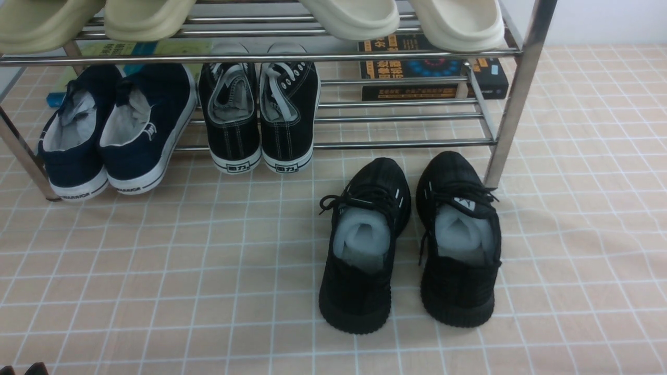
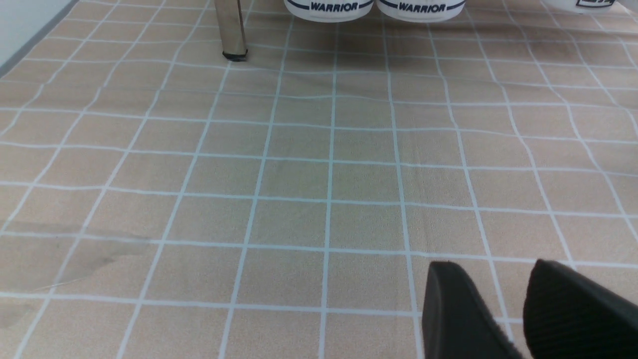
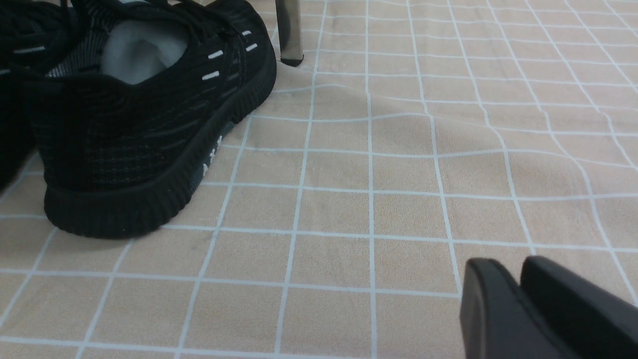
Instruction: Take the shoes off the shelf from the light coffee tablecloth by hand.
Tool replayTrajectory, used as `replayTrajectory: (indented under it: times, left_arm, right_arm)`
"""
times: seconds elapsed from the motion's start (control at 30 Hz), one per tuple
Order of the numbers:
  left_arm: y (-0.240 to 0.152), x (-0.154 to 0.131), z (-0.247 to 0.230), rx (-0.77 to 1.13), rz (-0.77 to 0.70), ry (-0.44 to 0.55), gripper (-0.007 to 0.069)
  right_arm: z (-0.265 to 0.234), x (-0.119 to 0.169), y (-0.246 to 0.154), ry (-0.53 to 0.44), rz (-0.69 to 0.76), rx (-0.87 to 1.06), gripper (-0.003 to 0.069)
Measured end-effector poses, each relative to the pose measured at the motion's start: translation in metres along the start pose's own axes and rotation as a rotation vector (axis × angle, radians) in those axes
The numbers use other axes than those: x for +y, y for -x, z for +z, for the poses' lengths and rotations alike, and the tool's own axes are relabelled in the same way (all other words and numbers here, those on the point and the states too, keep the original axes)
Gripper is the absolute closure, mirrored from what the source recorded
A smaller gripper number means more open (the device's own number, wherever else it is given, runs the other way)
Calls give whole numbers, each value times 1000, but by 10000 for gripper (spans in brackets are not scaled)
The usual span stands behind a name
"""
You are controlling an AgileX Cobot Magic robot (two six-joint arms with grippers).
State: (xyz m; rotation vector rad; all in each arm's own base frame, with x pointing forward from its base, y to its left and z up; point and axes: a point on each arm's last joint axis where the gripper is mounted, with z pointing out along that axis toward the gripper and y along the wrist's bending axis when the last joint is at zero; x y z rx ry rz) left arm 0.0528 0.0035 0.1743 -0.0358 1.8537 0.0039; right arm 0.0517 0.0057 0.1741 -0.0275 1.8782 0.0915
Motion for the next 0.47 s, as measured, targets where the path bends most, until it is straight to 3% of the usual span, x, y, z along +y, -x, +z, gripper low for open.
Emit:
replayTrajectory:
  times: [0.47]
  left_arm:
    - [0, 0, 0, 0, 13, 5, 384]
  right_arm:
    - [0, 0, 0, 0, 0, 1, 526]
